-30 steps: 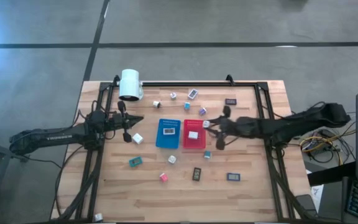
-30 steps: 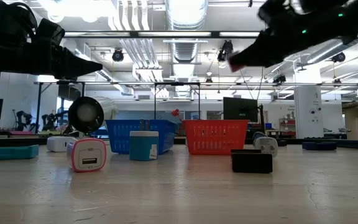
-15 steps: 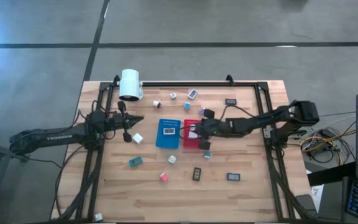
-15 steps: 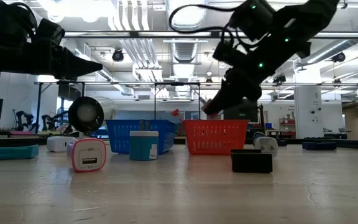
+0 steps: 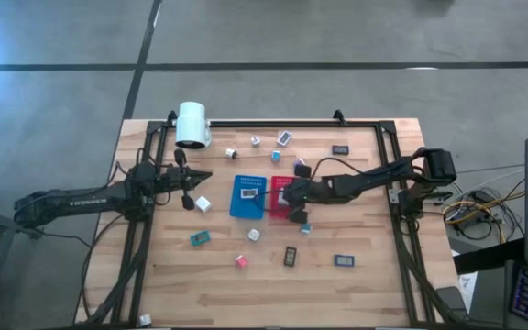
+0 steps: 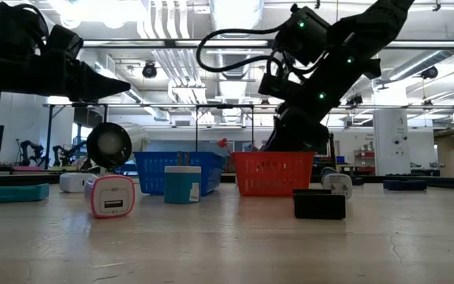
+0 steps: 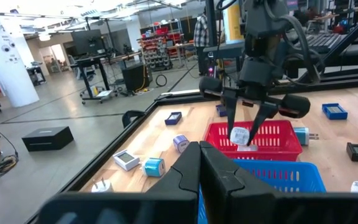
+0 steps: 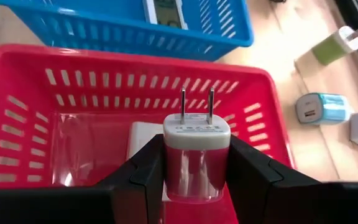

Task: Pick & Place Office items
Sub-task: Put the pink charger adapter into the red bin, then put the blue digital clock into the blue bin

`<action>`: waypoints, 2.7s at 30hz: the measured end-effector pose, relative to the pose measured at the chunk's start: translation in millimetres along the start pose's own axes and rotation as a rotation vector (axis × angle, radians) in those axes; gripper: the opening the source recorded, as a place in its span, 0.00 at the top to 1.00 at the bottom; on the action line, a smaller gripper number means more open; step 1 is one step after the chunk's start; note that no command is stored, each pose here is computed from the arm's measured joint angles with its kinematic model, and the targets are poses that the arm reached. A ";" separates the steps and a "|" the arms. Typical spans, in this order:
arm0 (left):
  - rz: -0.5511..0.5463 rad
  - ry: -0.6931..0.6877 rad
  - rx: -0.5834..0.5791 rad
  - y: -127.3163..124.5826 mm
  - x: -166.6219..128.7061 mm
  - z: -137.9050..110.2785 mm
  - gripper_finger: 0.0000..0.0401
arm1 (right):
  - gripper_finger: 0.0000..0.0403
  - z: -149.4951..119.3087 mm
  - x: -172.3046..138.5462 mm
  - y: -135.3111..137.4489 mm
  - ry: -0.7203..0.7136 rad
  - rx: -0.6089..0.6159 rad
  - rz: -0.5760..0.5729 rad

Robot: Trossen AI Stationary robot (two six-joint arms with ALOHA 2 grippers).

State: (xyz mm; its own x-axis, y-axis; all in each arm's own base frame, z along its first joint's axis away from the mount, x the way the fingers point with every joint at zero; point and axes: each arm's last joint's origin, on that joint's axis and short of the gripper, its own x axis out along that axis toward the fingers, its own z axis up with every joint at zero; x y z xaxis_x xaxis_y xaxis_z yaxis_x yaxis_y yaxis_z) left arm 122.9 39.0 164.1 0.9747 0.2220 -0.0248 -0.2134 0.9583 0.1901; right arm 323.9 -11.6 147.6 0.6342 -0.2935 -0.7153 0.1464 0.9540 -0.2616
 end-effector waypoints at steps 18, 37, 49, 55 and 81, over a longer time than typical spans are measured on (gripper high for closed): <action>-0.001 0.006 0.007 -0.1 0.4 -0.6 0.98 | 0.63 -0.9 0.2 0.8 0.004 -0.013 0.063; 0.000 0.006 0.007 0.0 0.4 -0.6 0.98 | 0.57 9.3 -16.6 -5.3 -0.061 0.004 0.049; 0.000 0.008 0.007 0.0 0.5 -0.8 0.98 | 0.65 -1.6 -84.2 -15.3 -0.495 0.117 0.057; -0.001 0.011 0.006 -0.1 0.7 -1.2 0.98 | 0.82 -41.8 -117.9 -25.8 -0.841 0.161 0.119; 0.000 0.012 0.006 -0.1 0.8 -1.3 0.98 | 0.98 -127.0 -180.3 -40.6 -1.185 0.223 0.117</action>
State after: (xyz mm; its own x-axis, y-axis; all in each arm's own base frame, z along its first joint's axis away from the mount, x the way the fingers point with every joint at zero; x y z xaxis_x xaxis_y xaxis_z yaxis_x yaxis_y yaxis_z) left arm 123.6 39.3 162.8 0.9740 0.2237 -0.0369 -0.2124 0.9573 0.1962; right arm 107.3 -5.2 204.9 0.9370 -0.0782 0.3406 0.0953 0.9949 -0.0338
